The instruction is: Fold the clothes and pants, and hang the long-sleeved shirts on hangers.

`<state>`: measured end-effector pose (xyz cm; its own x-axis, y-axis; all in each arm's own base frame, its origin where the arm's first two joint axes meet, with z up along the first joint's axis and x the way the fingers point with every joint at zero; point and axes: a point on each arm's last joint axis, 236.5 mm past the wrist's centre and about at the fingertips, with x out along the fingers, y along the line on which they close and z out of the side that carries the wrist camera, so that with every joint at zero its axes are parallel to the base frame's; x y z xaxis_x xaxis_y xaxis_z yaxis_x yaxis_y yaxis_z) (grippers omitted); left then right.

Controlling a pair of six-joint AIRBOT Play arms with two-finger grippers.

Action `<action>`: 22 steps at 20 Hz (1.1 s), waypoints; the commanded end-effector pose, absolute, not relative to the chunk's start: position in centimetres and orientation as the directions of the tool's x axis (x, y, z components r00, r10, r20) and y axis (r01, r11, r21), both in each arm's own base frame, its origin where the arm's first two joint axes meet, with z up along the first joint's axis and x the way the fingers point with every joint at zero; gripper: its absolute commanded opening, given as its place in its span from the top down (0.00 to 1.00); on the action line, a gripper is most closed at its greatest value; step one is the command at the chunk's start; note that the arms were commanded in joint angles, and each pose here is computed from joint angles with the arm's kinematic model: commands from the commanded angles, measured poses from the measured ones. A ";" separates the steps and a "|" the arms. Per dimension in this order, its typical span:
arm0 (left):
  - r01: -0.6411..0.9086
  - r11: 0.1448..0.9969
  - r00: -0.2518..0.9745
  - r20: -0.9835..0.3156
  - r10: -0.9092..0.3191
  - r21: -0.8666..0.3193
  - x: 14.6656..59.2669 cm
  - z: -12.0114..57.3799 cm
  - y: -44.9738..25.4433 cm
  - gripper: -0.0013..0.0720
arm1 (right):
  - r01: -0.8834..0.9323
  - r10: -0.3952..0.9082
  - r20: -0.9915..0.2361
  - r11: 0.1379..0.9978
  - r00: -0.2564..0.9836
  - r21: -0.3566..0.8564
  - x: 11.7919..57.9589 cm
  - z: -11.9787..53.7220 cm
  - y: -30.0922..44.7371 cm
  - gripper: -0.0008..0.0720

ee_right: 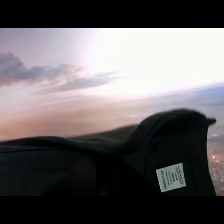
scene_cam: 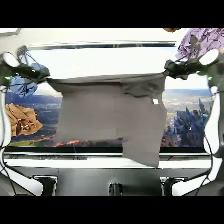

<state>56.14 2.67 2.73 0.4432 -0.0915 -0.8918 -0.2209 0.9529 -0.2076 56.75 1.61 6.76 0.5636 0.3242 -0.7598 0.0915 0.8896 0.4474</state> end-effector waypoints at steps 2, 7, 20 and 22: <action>-0.242 0.944 0.471 -0.878 -0.089 -0.225 59.5 -2.9 1.8 0.96 | 0.158 0.303 -0.766 0.873 0.567 0.462 60.1 -0.5 0.7 0.94; -0.253 0.949 0.305 -0.947 -0.106 -0.187 55.6 -4.5 1.4 0.96 | 0.158 0.310 -0.841 0.897 0.443 0.414 57.2 -2.3 0.9 0.94; -0.261 0.948 -0.077 -0.975 -0.210 -0.184 48.2 -10.3 -2.2 0.96 | 0.202 0.287 -0.937 0.924 0.201 0.326 51.7 -5.3 0.3 0.94; -0.266 0.943 -0.101 -0.967 -0.233 -0.200 47.9 -10.8 -2.7 0.96 | 0.205 0.288 -0.938 0.923 0.191 0.325 51.6 -5.8 0.3 0.94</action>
